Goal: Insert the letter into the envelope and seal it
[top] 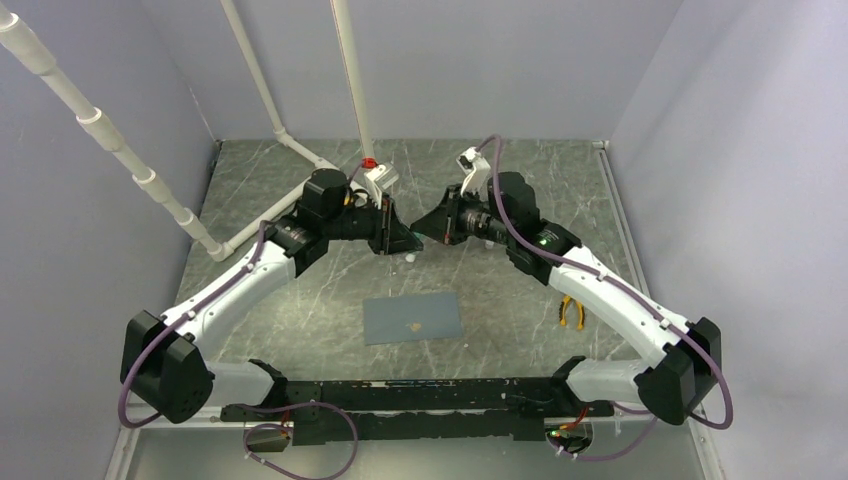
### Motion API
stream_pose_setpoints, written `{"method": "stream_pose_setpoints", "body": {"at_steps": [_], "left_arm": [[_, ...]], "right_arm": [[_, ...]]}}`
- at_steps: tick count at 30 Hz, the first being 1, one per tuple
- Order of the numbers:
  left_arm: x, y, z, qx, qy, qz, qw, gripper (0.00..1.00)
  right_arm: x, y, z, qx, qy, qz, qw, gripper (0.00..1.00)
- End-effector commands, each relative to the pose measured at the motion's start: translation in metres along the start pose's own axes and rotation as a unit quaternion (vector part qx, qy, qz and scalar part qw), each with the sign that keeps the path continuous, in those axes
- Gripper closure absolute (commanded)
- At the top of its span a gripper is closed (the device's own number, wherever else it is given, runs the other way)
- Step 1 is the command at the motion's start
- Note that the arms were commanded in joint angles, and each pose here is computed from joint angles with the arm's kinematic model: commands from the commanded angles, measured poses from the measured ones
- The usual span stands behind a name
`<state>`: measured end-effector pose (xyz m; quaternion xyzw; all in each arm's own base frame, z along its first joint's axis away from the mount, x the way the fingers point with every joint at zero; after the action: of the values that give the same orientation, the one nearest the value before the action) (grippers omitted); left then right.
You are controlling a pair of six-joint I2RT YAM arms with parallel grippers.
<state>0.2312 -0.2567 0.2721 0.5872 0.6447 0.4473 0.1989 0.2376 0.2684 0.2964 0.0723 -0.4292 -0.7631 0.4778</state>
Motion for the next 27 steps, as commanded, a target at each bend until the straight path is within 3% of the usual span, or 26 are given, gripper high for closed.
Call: {"method": "stream_pose_setpoints", "body": {"at_steps": [1, 7, 11, 13, 15, 18, 20, 23, 27], "left_arm": [[0.01, 0.008, -0.035, -0.048, -0.102, 0.021, 0.993, 0.97], [0.024, -0.003, -0.062, -0.083, -0.221, 0.055, 0.97, 0.98], [0.027, -0.013, -0.078, -0.114, -0.259, 0.066, 0.957, 0.98], [0.028, -0.012, -0.079, -0.126, -0.246, 0.059, 0.959, 0.98], [0.027, -0.005, -0.076, -0.135, -0.207, 0.043, 0.968, 0.98], [0.023, 0.007, -0.062, -0.138, -0.124, 0.006, 0.983, 0.98], [0.02, 0.013, -0.053, -0.136, -0.078, -0.02, 0.987, 0.98], [0.018, 0.018, -0.043, -0.13, -0.037, -0.039, 0.99, 0.98], [0.015, 0.023, -0.031, -0.111, 0.009, -0.044, 0.993, 0.98]], "right_arm": [[0.033, 0.013, 0.043, 0.142, 0.189, -0.022, 0.971, 1.0], [0.088, -0.02, 0.076, 0.282, 0.43, 0.038, 0.857, 1.0], [0.1, -0.027, 0.08, 0.308, 0.473, 0.064, 0.823, 1.0], [0.091, -0.019, 0.076, 0.29, 0.423, 0.054, 0.857, 0.96], [0.075, -0.003, 0.067, 0.243, 0.326, 0.025, 0.913, 0.67], [0.053, 0.028, 0.039, 0.121, 0.139, -0.051, 0.982, 0.36], [0.047, 0.035, 0.026, 0.044, 0.076, -0.094, 0.992, 0.28], [0.042, 0.033, 0.027, -0.026, 0.07, -0.131, 0.989, 0.22], [0.035, 0.034, 0.031, -0.037, 0.018, -0.135, 0.99, 0.23]]}}
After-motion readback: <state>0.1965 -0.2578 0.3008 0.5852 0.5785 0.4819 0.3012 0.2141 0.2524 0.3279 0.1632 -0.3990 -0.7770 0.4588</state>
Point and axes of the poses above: each gripper's point midway between its finger pads, its own x axis back along the fingers, its own z axis along the line the jaws close on, y = z × x, the point moved 5 cm from there along x, back along the fingers, and after that the axes turned 2 degrees about -x, right-handed, at the moved point
